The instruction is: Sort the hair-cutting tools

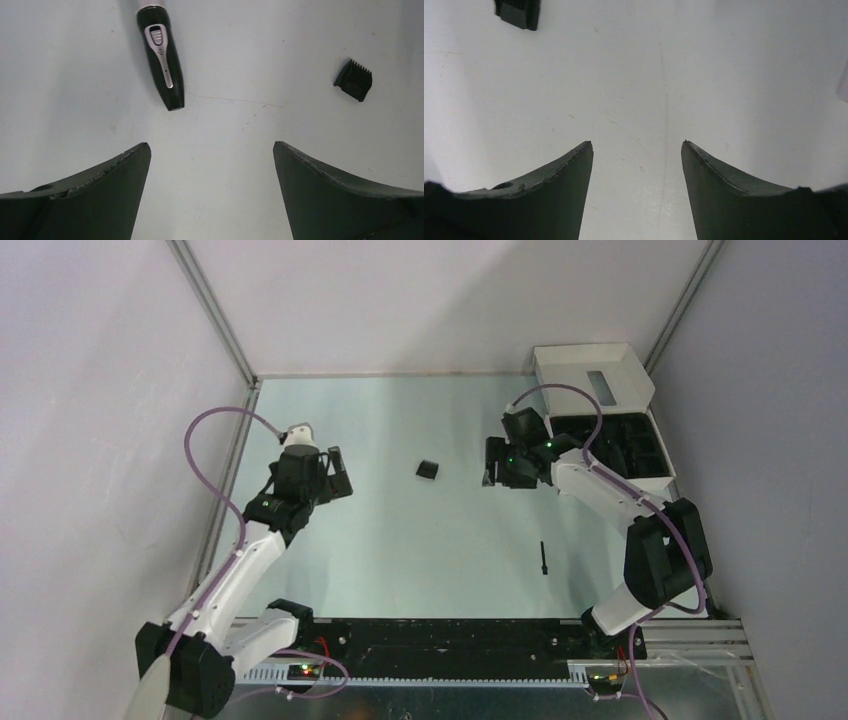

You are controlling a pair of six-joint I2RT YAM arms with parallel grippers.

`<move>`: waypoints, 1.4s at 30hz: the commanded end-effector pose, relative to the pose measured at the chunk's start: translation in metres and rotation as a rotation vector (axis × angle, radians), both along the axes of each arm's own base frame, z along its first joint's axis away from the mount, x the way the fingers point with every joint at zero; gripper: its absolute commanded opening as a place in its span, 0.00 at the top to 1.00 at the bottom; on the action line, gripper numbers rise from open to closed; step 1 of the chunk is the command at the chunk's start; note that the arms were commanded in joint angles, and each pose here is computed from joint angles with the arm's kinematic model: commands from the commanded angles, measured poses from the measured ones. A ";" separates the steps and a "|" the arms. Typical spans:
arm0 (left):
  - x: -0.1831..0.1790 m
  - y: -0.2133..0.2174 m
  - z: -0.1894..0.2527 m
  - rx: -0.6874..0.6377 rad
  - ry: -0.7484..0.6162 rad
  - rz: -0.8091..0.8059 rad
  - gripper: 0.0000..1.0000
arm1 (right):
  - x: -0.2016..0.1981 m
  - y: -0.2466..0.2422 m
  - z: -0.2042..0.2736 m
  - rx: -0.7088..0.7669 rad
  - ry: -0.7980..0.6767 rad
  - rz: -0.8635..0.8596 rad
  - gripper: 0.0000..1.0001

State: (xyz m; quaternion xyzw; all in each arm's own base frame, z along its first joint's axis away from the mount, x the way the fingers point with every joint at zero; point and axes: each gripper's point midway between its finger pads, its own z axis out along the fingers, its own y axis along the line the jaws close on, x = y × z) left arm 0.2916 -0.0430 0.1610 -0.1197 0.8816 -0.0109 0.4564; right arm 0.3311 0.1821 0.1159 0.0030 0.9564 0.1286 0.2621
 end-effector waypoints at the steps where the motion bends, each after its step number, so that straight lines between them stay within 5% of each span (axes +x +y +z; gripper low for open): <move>1: 0.017 -0.019 0.017 -0.071 -0.017 -0.053 0.00 | 0.010 0.030 0.002 0.037 -0.060 -0.036 0.30; 13: 0.003 -0.014 0.006 -0.009 0.045 -0.095 0.00 | 0.031 0.091 -0.013 0.078 -0.136 -0.034 0.23; 26: -0.024 0.006 -0.012 0.098 0.037 -0.095 0.00 | 0.081 0.153 -0.044 -0.065 -0.181 -0.014 0.20; 42: -0.023 -0.010 -0.006 0.181 -0.010 -0.170 0.00 | 0.116 0.171 -0.074 -0.160 -0.218 0.206 0.30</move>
